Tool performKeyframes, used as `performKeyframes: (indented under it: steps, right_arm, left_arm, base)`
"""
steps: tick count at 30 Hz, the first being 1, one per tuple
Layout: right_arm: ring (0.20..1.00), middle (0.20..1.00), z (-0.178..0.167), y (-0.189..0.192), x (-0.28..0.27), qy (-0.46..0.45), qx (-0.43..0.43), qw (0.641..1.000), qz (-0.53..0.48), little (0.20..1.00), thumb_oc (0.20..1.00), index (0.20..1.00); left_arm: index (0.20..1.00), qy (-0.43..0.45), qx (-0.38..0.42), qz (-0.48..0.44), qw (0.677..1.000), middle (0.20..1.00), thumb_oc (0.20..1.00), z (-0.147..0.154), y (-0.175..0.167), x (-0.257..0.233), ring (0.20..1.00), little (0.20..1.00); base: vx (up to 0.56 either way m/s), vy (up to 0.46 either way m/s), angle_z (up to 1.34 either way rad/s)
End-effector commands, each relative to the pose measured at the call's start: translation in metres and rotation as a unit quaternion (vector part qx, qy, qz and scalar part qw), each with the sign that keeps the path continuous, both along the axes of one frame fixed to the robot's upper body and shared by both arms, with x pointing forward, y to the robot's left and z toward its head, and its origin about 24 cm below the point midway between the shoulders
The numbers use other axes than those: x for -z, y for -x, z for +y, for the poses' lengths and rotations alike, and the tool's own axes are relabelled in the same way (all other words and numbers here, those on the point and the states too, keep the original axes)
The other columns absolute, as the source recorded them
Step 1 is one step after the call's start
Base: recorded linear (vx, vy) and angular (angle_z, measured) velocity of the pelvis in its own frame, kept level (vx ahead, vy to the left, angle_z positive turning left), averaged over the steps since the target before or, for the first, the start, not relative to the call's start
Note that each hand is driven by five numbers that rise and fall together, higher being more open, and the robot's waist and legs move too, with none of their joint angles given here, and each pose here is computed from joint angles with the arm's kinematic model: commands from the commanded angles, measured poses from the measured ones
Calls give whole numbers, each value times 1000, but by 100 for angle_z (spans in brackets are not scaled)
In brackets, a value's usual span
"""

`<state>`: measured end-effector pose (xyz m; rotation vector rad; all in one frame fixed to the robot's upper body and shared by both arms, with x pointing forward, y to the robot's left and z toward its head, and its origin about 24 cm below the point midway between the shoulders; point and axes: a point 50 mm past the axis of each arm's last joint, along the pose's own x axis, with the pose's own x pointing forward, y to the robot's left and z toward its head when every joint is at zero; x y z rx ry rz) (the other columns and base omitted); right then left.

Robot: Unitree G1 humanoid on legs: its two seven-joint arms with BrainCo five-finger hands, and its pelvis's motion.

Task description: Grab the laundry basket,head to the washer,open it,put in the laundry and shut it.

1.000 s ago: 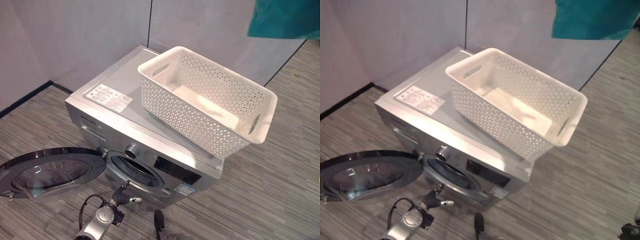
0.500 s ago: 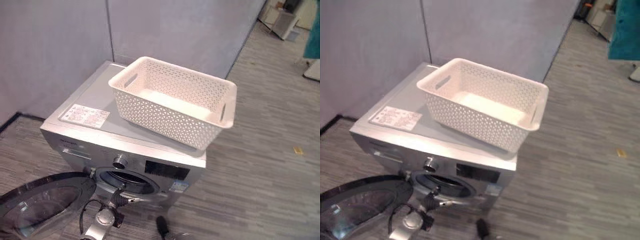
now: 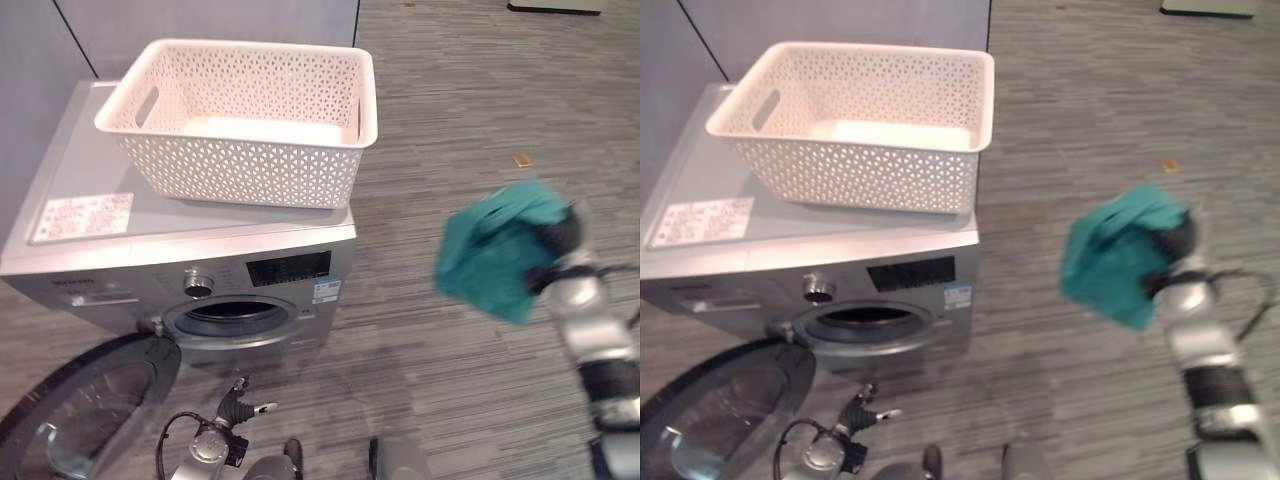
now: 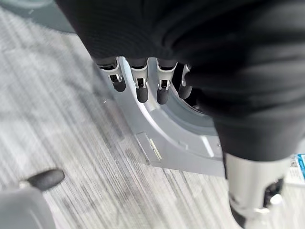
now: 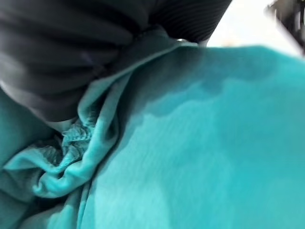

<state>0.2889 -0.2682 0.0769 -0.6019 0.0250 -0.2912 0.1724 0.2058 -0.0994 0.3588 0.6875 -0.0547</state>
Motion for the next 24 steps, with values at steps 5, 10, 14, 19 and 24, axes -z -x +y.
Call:
performKeyframes:
  steps: [5, 10, 14, 19, 24]
  right_arm:
    - [200, 200, 89, -32, -23, -120, -182, 974, -60, 200, 200, 200]
    - [200, 200, 139, -12, 21, -190, -269, 944, 32, 200, 200, 200]
    - [200, 200, 191, -6, 40, -284, -308, 904, 79, 200, 200, 200]
    - [200, 200, 240, -15, 51, -440, -245, 856, 113, 200, 200, 200]
    - [200, 200, 220, -65, 7, -546, -121, 829, 16, 200, 200, 200]
  left_arm:
    - [1000, 18, 0, -86, 996, 1000, 1000, -7, -26, -26, 1000, 1000]
    - [1000, 29, 38, -112, 993, 1000, 1000, -26, -41, -36, 1000, 1000]
    - [1000, 31, 72, -147, 986, 1000, 1000, -43, -55, -50, 1000, 1000]
    - [1000, 50, 81, -174, 980, 1000, 1000, -68, -65, -59, 1000, 1000]
    - [1000, 62, 107, -188, 974, 1000, 1000, -93, -72, -65, 1000, 1000]
  base:
    - [-230, -190, -21]
    - [-116, -89, -13]
    - [-134, -100, 30]
    - [-67, -19, 42]
    - [-22, -19, 40]
